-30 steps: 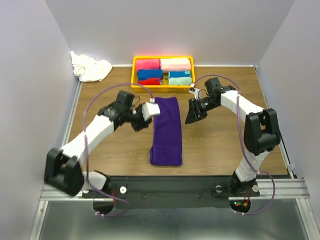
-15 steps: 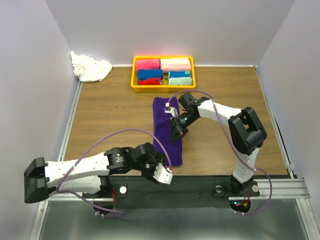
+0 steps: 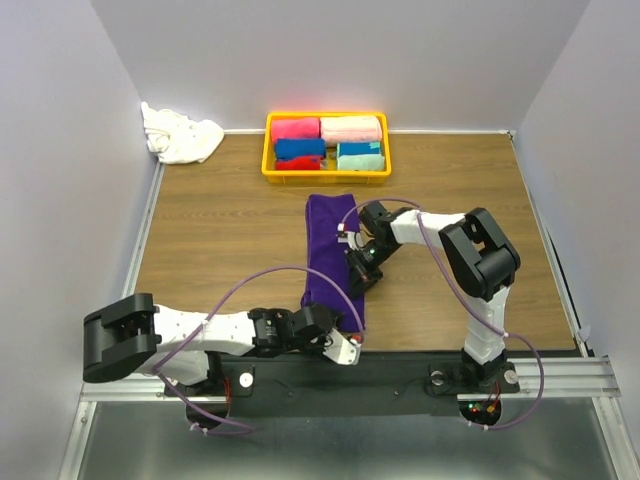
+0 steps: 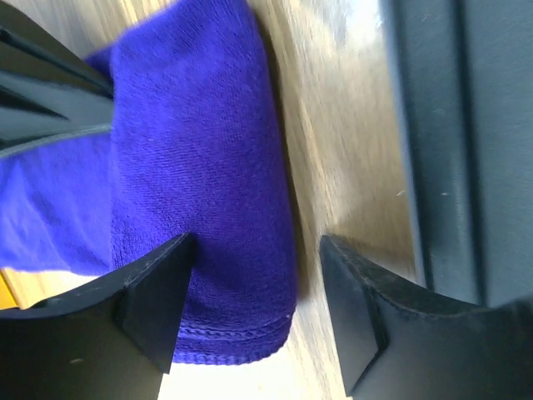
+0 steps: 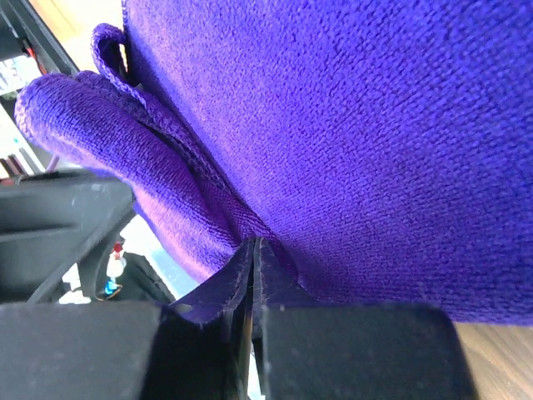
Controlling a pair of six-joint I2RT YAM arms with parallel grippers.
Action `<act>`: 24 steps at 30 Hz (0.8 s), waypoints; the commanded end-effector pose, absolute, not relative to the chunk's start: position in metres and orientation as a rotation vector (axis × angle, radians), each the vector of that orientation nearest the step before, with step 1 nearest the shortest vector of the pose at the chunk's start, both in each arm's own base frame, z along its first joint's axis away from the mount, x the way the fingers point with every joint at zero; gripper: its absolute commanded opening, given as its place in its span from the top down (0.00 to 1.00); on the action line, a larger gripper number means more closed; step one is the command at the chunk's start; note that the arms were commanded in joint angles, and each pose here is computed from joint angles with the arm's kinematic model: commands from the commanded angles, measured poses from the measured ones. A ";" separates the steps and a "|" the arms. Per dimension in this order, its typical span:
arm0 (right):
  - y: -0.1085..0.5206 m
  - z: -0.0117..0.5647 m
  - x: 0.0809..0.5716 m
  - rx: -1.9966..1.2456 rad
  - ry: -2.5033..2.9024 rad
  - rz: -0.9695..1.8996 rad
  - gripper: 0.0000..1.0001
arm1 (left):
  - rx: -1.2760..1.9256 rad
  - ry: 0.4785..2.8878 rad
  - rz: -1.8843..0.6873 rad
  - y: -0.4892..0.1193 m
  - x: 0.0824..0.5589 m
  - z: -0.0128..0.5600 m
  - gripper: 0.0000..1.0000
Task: Roll the towels
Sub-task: Roll the towel
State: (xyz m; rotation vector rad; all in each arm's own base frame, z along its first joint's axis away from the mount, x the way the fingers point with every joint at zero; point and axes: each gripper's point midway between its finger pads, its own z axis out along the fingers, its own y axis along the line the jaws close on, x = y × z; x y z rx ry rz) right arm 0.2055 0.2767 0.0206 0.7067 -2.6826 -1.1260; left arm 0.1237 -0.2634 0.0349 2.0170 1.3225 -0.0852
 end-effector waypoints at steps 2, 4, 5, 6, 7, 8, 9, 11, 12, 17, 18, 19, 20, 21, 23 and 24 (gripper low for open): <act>0.274 0.004 0.234 0.813 -2.833 -1.013 0.95 | 1.936 1.322 -0.015 -0.269 0.137 0.032 0.46; 0.274 0.021 0.244 0.834 -2.882 -1.035 0.91 | 1.965 1.334 -0.065 -0.268 0.129 0.029 0.62; 0.272 0.029 0.251 0.830 -2.912 -1.044 0.89 | 1.974 1.322 -0.112 -0.273 0.124 0.035 0.65; 0.269 0.048 0.268 0.817 -2.974 -1.088 0.84 | 2.042 1.324 -0.195 -0.271 0.108 0.029 0.67; 0.265 0.061 0.279 0.804 -3.010 -1.115 0.79 | 2.080 1.306 -0.260 -0.273 0.099 0.029 0.70; 0.262 0.075 0.291 0.795 -3.045 -1.153 0.60 | 2.129 1.301 -0.302 -0.270 0.091 0.028 0.73; 0.250 0.109 0.321 0.776 -3.145 -1.224 0.46 | 2.158 1.291 -0.377 -0.270 0.080 0.031 0.74; 0.226 0.143 0.352 0.736 -3.271 -1.272 0.18 | 2.150 1.313 -0.455 -0.275 0.081 0.039 0.78; 0.220 0.160 0.361 0.759 -3.323 -1.283 0.16 | 2.157 1.328 -0.494 -0.276 0.079 0.040 0.78; 0.197 0.239 0.369 1.121 -3.475 -1.288 0.02 | 2.103 1.552 -0.733 -0.280 0.097 0.053 0.80; 0.197 0.245 0.364 1.184 -3.464 -1.281 0.02 | 2.090 1.585 -0.775 -0.281 0.101 0.055 0.80; 0.193 0.246 0.353 1.292 -3.422 -1.249 0.02 | 2.079 1.605 -0.872 -0.283 0.099 0.059 0.80; 0.192 0.250 0.347 1.346 -3.402 -1.249 0.02 | 2.065 1.643 -0.916 -0.283 0.103 0.061 0.80; 0.189 0.255 0.338 1.385 -3.404 -1.235 0.02 | 2.087 1.692 -0.962 -0.283 0.106 0.059 0.80; 0.183 0.252 0.319 1.494 -3.347 -1.200 0.02 | 2.031 1.750 -1.057 -0.284 0.117 0.063 0.81; 0.181 0.256 0.305 1.544 -3.326 -1.211 0.02 | 2.030 1.786 -1.100 -0.285 0.121 0.061 0.81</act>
